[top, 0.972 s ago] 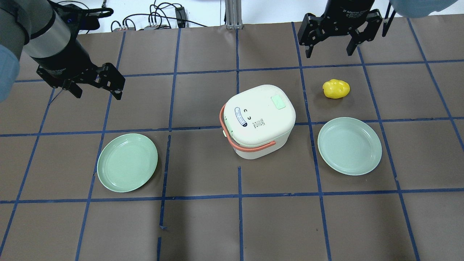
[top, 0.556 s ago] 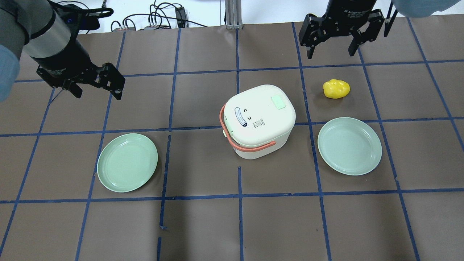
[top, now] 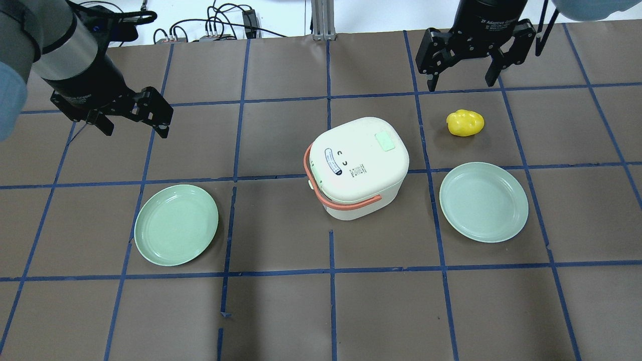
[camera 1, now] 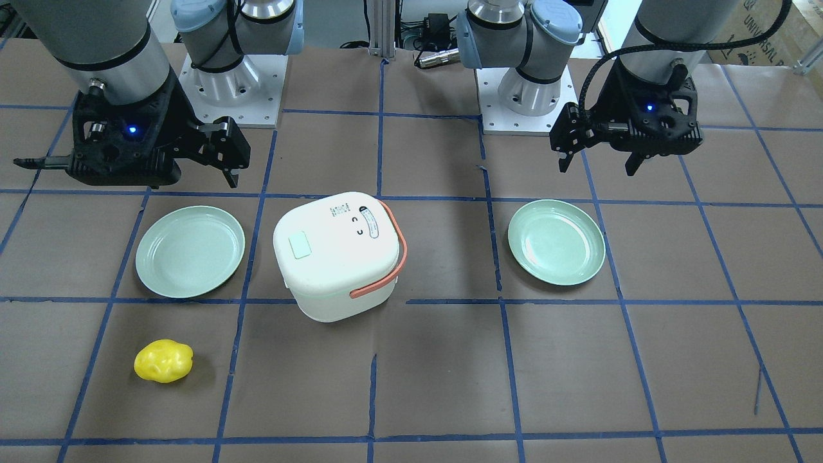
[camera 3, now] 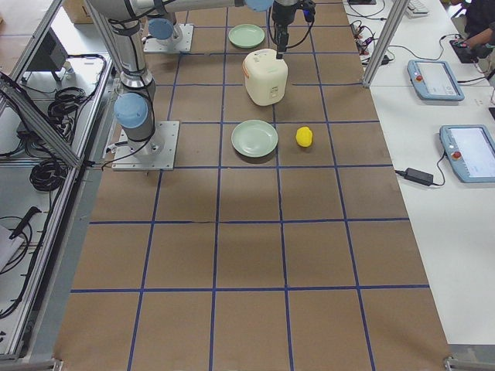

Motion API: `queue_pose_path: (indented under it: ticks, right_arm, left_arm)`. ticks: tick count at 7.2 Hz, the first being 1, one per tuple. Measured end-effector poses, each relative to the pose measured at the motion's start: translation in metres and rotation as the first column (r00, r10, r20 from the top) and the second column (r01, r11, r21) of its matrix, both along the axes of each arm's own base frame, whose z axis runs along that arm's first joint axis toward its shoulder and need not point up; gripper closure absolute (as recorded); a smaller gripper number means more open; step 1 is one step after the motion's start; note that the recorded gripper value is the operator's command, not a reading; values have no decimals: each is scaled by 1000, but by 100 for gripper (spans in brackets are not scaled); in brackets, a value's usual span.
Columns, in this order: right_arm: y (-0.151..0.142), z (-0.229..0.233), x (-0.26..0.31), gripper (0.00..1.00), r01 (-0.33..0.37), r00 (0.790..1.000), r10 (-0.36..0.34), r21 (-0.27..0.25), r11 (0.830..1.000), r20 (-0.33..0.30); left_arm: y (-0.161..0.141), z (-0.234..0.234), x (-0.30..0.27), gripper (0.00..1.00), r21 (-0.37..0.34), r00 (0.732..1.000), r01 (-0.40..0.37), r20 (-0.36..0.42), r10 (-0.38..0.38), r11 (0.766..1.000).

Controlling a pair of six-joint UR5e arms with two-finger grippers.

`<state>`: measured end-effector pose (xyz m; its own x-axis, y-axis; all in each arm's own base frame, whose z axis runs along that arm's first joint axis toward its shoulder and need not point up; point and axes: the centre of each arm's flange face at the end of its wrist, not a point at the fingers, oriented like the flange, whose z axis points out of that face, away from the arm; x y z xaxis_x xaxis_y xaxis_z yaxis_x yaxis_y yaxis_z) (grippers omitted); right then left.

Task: Press rice cooker button
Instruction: 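Move the right gripper over the green button on the rice cooker lid, then lower the closed right gripper and press down on the green button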

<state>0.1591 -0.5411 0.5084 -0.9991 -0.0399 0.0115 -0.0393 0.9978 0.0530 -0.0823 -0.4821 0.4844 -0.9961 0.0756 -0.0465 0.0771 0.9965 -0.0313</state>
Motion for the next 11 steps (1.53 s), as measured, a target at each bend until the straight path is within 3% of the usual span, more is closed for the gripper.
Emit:
queue_pose_path:
  ticks: [2,4,5,6,7,8,9,11]
  right_arm:
    - [1,1,1,0,68,998,-68,2,998,3]
    - [0,-5,3,1,210,978,-210,7,978,-5]
    - [0,-15,7,3,231,973,-230,26,973,-8]
    - [5,-30,20,2,203,979,-202,51,978,-8]
    - [11,-44,42,20,139,990,-139,49,989,-2]
    - [11,-55,62,68,77,997,-78,19,997,10]
    - [9,-67,74,93,10,1000,-10,2,1000,18]
    - [7,-97,79,98,-80,997,79,38,996,21]
  left_arm:
    - [0,0,0,0,0,1000,0,0,0,1000]
    - [0,0,0,0,0,1000,0,0,0,1000]
    - [0,0,0,0,0,1000,0,0,0,1000]
    - [0,0,0,0,0,1000,0,0,0,1000]
    - [0,0,0,0,0,1000,0,0,0,1000]
    - [0,0,0,0,0,1000,0,0,0,1000]
    - [0,0,0,0,0,1000,0,0,0,1000]
    - [0,0,0,0,0,1000,0,0,0,1000]
